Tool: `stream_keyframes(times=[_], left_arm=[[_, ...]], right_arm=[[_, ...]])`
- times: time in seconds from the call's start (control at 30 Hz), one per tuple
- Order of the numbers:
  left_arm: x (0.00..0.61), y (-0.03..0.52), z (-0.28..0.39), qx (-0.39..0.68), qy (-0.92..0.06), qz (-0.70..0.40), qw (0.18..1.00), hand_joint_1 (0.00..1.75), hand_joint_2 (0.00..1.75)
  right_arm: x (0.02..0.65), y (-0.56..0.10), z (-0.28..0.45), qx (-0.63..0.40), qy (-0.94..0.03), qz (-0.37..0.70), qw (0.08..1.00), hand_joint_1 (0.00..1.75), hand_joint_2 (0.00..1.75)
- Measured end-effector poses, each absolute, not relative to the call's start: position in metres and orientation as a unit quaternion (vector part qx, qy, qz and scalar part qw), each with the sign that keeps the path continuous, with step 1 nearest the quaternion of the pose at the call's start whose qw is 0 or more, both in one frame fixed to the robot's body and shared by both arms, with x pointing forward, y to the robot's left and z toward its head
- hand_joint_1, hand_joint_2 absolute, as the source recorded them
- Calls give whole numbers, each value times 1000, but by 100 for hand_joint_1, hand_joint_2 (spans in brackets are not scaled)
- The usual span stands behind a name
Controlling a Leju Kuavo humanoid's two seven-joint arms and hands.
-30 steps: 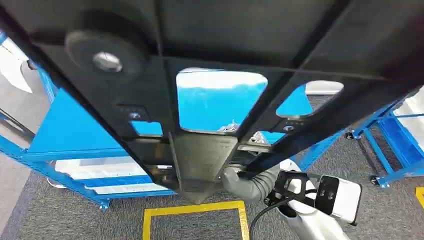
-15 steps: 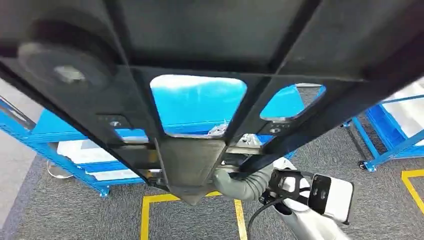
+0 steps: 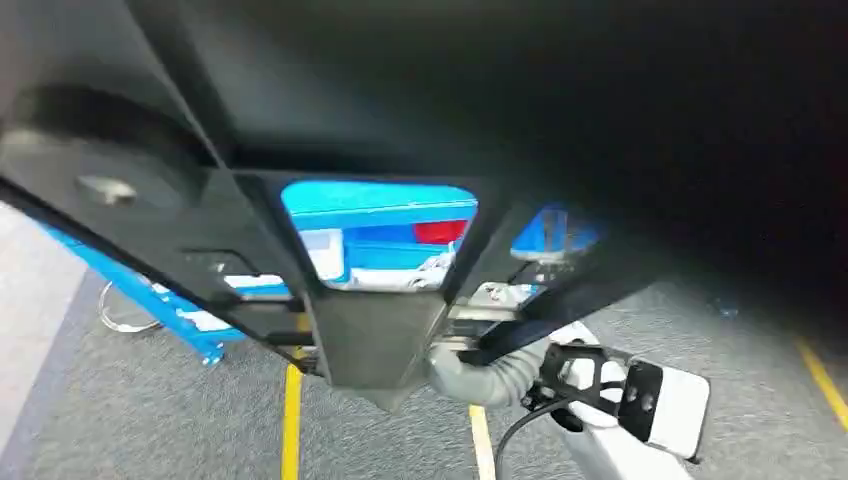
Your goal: Take the parts from the cabinet and place them on the table.
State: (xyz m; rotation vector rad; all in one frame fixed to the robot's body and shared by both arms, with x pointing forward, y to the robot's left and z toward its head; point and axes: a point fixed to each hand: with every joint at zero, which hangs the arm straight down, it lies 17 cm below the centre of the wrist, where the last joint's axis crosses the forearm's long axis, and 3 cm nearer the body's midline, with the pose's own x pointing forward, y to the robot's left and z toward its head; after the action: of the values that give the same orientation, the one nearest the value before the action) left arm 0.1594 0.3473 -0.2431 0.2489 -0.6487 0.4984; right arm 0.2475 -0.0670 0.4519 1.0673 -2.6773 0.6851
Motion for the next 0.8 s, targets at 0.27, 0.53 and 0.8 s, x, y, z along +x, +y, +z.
stream_keyframes(times=[0.27,0.53,0.8], left_arm=[[153,348,-246,122,-301,247,913,0,175],[151,350,-247,123,-295,255,912,0,175],[148,349,-250,120,-285,263,914,0,175]], right_arm=[[246,-66,451,361,-899,230,88,175,175],[245,-65,452,360,-899,233,88,175,175],[248,-66,452,357,-900,232,95,175,175]])
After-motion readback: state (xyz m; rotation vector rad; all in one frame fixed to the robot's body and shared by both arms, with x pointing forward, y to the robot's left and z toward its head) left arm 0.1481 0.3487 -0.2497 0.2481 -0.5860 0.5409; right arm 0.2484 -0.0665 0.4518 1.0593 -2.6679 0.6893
